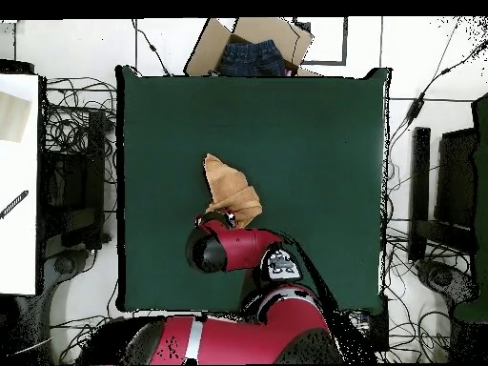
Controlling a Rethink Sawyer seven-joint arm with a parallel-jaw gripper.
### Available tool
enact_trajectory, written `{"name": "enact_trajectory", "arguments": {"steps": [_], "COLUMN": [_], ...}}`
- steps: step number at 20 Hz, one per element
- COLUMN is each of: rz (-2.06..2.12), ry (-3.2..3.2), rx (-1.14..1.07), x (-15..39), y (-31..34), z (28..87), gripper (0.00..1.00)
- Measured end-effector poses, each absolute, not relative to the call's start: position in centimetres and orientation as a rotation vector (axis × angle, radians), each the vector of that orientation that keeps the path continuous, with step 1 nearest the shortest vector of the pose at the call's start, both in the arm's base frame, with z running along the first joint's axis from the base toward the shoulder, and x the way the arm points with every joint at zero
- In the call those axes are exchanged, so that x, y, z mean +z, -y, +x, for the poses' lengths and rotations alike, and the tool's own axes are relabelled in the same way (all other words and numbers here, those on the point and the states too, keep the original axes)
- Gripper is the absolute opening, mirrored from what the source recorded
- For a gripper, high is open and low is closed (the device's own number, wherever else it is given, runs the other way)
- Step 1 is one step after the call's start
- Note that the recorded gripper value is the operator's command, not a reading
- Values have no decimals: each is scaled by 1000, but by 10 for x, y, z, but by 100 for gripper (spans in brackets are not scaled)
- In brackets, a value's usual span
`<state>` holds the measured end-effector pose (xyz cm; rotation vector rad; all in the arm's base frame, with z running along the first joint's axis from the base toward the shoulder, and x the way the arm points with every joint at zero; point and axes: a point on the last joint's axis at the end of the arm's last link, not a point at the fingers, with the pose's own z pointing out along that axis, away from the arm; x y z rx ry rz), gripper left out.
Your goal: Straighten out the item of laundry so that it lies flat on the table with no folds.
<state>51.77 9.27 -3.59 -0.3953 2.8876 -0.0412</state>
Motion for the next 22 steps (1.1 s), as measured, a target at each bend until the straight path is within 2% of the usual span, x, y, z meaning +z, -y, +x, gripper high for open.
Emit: {"name": "enact_trajectory", "arguments": {"steps": [5,17,22], "rz": [-402,-402,-389], "ry": [-2925,-3036,-3014], "rx": [-47,-101,-110], "x": [-26,40,45], "y": [-95,-94,-89], "z": [519,545,556], "gripper": [100,100,100]}}
